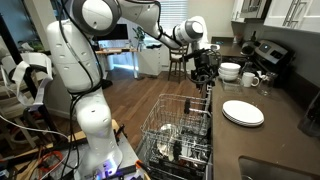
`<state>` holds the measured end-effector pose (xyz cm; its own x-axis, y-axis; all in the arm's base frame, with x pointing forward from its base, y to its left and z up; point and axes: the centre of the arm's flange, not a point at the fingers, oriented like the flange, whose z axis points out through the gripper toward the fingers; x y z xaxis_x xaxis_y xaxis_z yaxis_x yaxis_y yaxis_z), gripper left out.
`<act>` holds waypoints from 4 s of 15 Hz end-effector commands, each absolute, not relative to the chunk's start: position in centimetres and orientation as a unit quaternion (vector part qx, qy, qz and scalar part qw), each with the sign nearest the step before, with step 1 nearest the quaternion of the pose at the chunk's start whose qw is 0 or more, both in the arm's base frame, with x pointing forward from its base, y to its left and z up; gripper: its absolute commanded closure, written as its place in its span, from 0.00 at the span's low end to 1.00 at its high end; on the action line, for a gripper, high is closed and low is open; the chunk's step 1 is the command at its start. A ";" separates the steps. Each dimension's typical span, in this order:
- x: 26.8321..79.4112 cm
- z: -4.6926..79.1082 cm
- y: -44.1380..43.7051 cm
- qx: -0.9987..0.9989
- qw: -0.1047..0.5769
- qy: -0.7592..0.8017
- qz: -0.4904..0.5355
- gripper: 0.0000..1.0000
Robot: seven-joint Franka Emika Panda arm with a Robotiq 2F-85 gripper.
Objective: Put one white plate inside the dishwasher
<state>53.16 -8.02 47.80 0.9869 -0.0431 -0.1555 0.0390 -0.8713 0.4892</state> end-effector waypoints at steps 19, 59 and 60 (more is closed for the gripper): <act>64.8 44.9 -9.1 0.938 0.342 0.050 -0.024 0.00; 74.2 32.3 -8.6 0.895 0.444 -0.043 -0.014 0.50; 74.3 32.2 -8.5 0.895 0.443 -0.042 -0.014 0.45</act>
